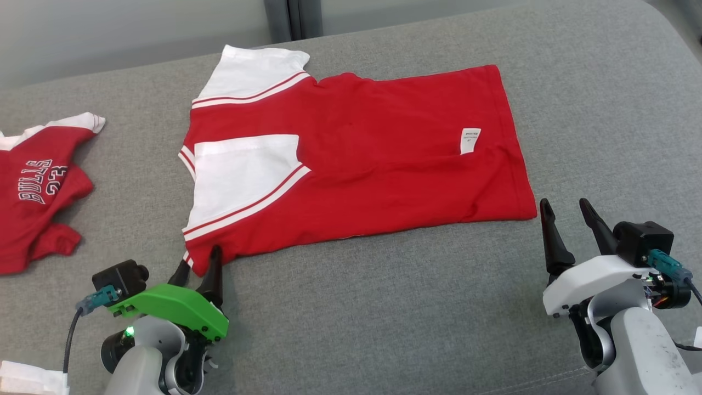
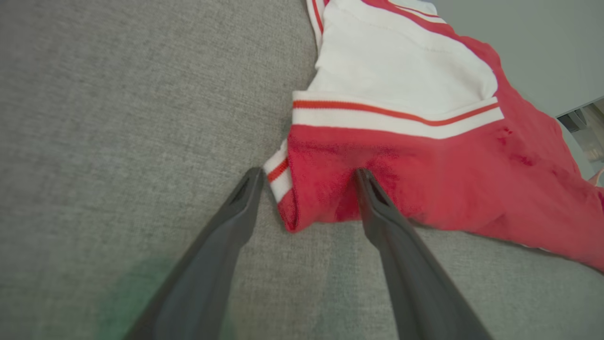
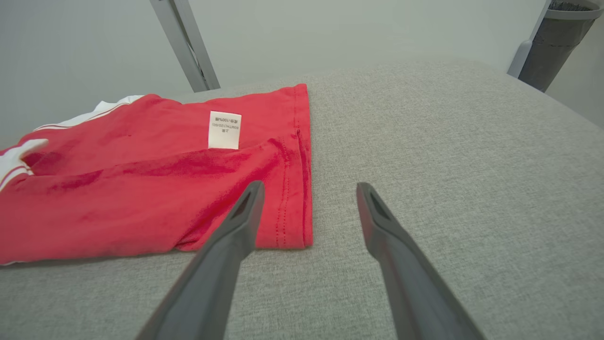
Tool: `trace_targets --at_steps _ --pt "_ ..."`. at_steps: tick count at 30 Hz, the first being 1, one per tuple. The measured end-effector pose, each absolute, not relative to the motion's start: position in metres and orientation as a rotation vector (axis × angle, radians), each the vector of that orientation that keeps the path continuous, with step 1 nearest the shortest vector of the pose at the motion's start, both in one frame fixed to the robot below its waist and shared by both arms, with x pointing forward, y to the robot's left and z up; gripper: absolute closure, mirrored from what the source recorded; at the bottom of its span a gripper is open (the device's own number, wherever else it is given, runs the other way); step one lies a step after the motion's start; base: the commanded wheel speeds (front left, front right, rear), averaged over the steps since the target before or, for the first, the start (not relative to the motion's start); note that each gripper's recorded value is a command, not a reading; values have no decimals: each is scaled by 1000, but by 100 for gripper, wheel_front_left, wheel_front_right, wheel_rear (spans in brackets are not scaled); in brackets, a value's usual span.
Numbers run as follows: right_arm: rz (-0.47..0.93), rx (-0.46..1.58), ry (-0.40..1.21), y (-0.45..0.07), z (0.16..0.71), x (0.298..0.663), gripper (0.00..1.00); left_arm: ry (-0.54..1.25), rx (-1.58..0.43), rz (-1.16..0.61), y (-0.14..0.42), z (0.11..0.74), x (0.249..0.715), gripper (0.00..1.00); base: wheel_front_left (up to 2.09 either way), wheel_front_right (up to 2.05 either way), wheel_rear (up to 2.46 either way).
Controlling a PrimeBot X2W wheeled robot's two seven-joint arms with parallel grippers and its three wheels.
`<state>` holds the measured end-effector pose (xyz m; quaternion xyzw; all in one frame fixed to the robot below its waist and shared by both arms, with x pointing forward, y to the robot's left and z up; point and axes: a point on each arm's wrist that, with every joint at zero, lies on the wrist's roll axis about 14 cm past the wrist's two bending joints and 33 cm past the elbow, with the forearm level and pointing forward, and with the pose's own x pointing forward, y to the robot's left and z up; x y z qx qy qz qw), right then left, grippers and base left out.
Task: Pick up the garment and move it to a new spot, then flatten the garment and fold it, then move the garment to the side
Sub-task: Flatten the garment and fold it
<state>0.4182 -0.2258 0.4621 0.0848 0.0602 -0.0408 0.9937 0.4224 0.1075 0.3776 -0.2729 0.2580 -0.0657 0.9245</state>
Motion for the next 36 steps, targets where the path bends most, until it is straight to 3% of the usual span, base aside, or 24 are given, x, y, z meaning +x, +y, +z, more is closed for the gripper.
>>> trace_targets --at_steps 3,4,5,6,7,9,18,24,25,26,28,29,36 --pt "-86 168 135 -227 457 418 0 544 -566 -136 105 373 428 0 0 0 0" --pt "-87 167 139 -227 456 418 0 551 -567 -137 104 371 429 5 0 0 0" --pt "-87 167 144 -227 455 418 0 558 -566 -138 103 369 429 22 0 0 0" --pt "-87 167 149 -227 454 418 0 562 -565 -140 102 368 429 51 0 0 0" --pt "-86 167 154 -227 452 418 0 564 -565 -143 101 368 430 72 0 0 0" --pt "-81 170 174 -225 448 418 0 557 -563 -152 100 369 432 100 0 0 0" --pt "-62 191 232 -217 435 433 0 451 -544 -159 105 390 439 100 0 0 0" --pt "-37 197 370 -203 402 440 0 382 -535 -171 109 409 443 100 0 0 0" --pt "-31 206 386 -200 398 440 7 374 -535 -172 110 412 443 100 0 0 0" --pt "-26 214 394 -197 396 441 54 366 -536 -174 110 414 443 100 0 0 0" --pt "-18 234 390 -193 397 445 78 348 -535 -178 110 420 444 100 0 0 0" --pt "-16 241 384 -191 399 446 98 341 -534 -180 111 422 444 100 0 0 0" --pt "-35 273 300 -197 424 457 100 262 -520 -207 112 447 444 100 0 0 0"
